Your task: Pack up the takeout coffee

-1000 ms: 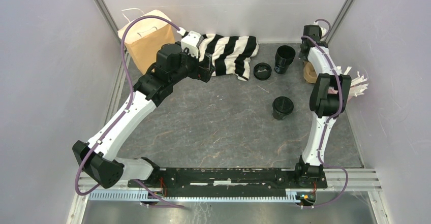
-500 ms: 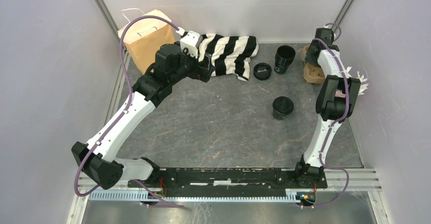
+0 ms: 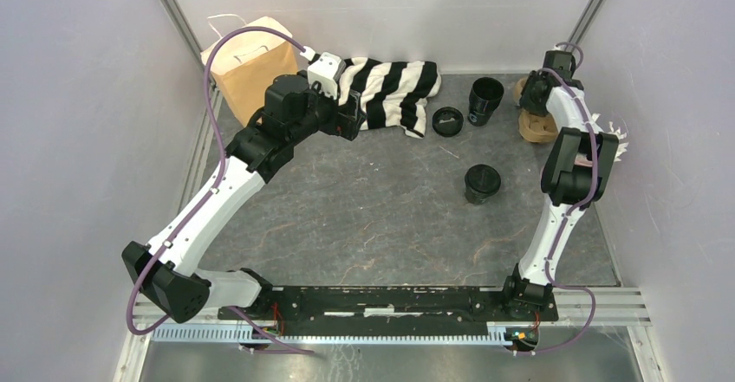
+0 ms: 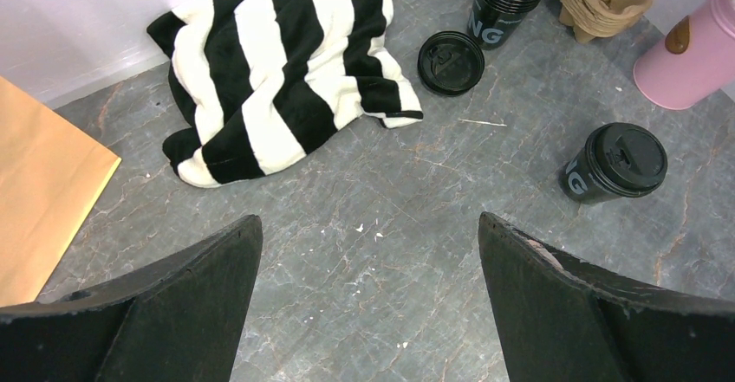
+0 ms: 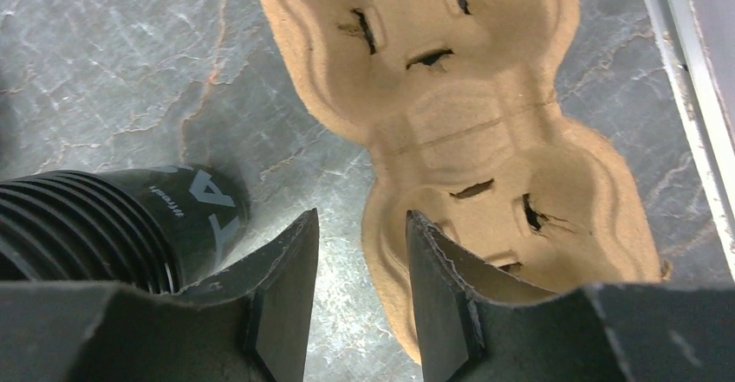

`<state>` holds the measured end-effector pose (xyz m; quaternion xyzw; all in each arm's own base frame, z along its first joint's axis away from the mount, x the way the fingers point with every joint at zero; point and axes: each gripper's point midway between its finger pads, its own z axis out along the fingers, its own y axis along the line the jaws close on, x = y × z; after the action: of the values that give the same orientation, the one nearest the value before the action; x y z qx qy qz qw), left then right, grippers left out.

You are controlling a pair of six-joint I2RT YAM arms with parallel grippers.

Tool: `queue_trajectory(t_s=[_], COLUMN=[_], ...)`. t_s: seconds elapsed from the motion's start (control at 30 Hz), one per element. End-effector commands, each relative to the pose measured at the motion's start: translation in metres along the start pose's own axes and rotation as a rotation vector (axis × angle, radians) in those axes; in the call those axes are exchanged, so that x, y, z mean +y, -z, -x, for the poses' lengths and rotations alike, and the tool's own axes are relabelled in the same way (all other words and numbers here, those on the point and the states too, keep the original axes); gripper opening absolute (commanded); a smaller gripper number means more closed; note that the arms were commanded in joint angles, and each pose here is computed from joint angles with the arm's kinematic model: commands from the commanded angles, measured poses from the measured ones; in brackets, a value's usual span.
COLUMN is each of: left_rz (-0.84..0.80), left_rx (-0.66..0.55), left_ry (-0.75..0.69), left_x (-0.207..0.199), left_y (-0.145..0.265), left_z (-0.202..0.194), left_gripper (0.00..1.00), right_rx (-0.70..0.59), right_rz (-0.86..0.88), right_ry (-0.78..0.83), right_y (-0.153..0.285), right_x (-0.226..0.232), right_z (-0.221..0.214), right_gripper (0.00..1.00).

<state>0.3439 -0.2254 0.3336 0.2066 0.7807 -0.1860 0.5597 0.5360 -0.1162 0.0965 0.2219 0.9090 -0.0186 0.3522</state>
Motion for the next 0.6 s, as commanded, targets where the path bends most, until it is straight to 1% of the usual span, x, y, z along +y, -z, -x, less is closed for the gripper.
queue_trajectory(t_s=[0.0,0.13,0.27,0.33,0.4,0.47,0.57], left_rz=[0.002,-0.001,-0.004,-0.003,-0.003,-0.003,-0.006], left_rx=[-0.069,-0.065,-0.066,-0.069,-0.071,-0.07,-0.069], left_ry=[-0.049,-0.048,-0.047,-0.048,-0.049,-0.049,-0.047], left_x=[0.003,0.002,0.002,0.002,0.002,0.002,0.001], left_y=[0.007,0.007,0.007,0.008,0.008,0.009,0.008], left_z=[0.027,0.026,0.026,0.027,0.027,0.027,0.026], left_gripper=[1.0,1.0,1.0,1.0,1.0,1.0,1.0], right_rx=[-0.03,-0.041,-0.042,-0.045,-0.056,-0.068,-0.068], right_rz=[0.085,0.111,0.123,0.127,0.142,0.146,0.16], right_ry=[-0.032,-0.06,-0.075,-0.08,-0.079,-0.082,-0.103], right_y=[-0.006,-0.006,-0.006,-0.005,-0.001,0.003,0.004], right_x=[0.007,0.009,0.01,0.01,0.013,0.013,0.013], right_z=[0.006,0.008,0.009,0.011,0.014,0.019,0.019], right_gripper=[0.45,0.34,0.19,0.13,0.12,0.21,0.27])
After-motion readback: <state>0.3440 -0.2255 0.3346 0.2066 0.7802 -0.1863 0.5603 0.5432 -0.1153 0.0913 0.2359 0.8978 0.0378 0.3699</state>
